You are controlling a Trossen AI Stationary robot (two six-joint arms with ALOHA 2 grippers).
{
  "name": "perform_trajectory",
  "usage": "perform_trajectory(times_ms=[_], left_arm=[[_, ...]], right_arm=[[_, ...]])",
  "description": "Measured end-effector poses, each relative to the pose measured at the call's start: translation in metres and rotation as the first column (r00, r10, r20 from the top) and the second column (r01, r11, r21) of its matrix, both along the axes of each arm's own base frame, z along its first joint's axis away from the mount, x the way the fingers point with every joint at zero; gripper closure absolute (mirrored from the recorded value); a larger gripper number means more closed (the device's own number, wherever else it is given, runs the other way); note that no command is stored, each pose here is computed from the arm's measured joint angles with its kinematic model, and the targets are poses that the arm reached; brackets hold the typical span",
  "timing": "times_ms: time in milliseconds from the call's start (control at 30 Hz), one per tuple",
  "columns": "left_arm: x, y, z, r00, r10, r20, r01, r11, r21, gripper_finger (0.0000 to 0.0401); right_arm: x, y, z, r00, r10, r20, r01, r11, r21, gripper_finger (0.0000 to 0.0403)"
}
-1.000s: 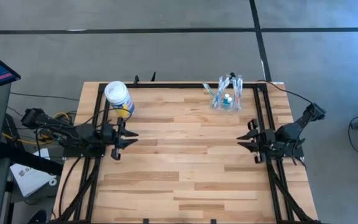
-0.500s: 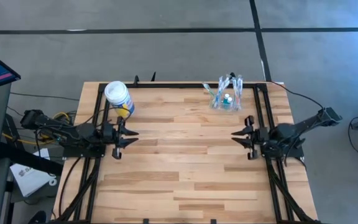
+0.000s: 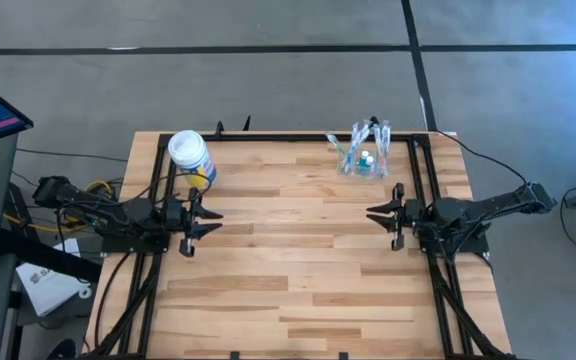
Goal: Pick & Place toothbrushing station
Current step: Return to Home Position
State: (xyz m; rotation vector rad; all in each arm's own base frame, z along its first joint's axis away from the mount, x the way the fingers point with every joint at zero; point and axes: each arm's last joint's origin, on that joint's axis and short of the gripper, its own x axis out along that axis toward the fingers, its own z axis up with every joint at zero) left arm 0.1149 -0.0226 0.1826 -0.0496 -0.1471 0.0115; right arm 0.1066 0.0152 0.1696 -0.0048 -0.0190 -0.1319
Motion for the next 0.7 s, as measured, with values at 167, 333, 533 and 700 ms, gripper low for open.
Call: perform_trajectory(times_ms=[167,333,533,700], left_arm=[[0.0,0.0,0.0,1.0,0.0,0.0,0.0,1.0,-0.002,0.0307],[0.0,0.0,0.0,1.0,0.0,0.0,0.0,1.0,-0.006,0.0307],[0.0,0.0,0.0,1.0,-0.012,0.001,0.012,1.0,-0.004,0.0307],[0.0,0.0,0.0,1.0,-0.008,0.001,0.008,1.0,0.023,0.0307]], right_arm=[[-0.005,-0.003,0.002,0.999,-0.021,0.028,0.021,1.0,-0.002,0.0338],[-0.011,-0.005,0.003,0.999,-0.02,0.051,0.02,1.0,-0.002,0.0338],[-0.011,-0.008,0.002,0.995,-0.091,0.044,0.092,0.996,-0.021,0.0338],[-0.011,-0.012,0.003,0.99,-0.133,0.056,0.135,0.99,-0.029,0.0338]])
